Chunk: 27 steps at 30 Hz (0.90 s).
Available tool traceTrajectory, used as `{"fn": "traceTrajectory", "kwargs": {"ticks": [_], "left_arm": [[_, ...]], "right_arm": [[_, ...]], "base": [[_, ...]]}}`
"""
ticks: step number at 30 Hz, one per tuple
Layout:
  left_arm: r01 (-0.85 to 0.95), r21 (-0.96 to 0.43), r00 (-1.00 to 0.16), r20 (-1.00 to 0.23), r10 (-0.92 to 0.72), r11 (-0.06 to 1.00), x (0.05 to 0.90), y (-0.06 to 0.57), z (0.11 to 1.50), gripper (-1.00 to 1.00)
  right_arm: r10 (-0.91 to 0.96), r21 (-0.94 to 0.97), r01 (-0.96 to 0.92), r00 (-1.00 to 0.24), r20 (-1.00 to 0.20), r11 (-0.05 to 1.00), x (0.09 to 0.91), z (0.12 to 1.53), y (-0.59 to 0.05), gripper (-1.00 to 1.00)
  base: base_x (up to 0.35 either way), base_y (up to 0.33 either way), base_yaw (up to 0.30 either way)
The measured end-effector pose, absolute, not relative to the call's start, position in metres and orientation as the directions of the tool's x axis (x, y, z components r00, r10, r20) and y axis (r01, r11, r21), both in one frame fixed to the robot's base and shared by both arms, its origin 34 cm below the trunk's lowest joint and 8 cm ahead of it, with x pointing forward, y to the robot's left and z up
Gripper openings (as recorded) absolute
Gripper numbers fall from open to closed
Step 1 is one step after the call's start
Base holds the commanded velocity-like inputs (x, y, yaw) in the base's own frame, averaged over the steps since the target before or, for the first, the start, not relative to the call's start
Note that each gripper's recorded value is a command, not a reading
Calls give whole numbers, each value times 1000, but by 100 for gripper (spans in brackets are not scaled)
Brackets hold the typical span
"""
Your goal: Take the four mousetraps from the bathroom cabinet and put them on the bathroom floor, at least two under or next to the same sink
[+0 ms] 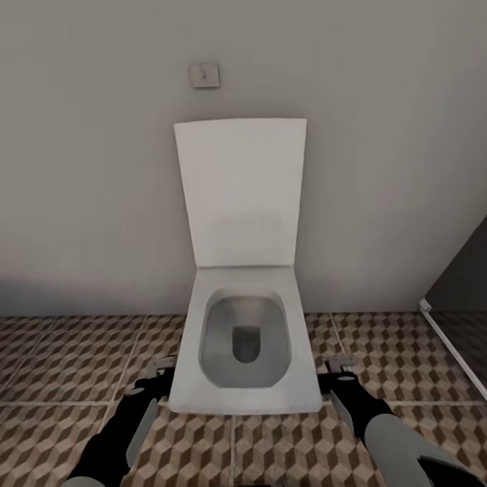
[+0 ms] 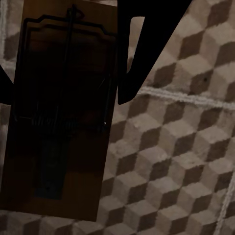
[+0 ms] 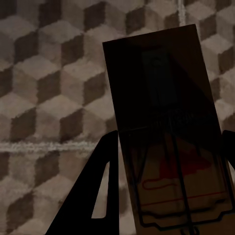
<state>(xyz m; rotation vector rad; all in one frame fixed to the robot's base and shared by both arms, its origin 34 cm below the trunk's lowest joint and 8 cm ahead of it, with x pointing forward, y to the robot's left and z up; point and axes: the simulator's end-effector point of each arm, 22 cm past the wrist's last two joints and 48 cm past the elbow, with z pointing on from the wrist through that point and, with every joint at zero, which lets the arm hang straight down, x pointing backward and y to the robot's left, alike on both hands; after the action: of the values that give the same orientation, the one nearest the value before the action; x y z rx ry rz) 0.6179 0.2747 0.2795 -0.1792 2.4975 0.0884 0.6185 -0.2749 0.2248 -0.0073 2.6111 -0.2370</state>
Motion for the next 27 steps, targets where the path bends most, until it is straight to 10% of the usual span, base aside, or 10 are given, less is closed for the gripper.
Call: {"fn": "traceTrajectory", "kwargs": {"ticks": [27], "left_arm": [[-148, 20, -796, -595, -108, 989, 618, 273, 279, -100]], "right_arm": [[-53, -171, 37, -868, -494, 985, 619, 225, -275, -100]], "base": [[110, 26, 0]]}}
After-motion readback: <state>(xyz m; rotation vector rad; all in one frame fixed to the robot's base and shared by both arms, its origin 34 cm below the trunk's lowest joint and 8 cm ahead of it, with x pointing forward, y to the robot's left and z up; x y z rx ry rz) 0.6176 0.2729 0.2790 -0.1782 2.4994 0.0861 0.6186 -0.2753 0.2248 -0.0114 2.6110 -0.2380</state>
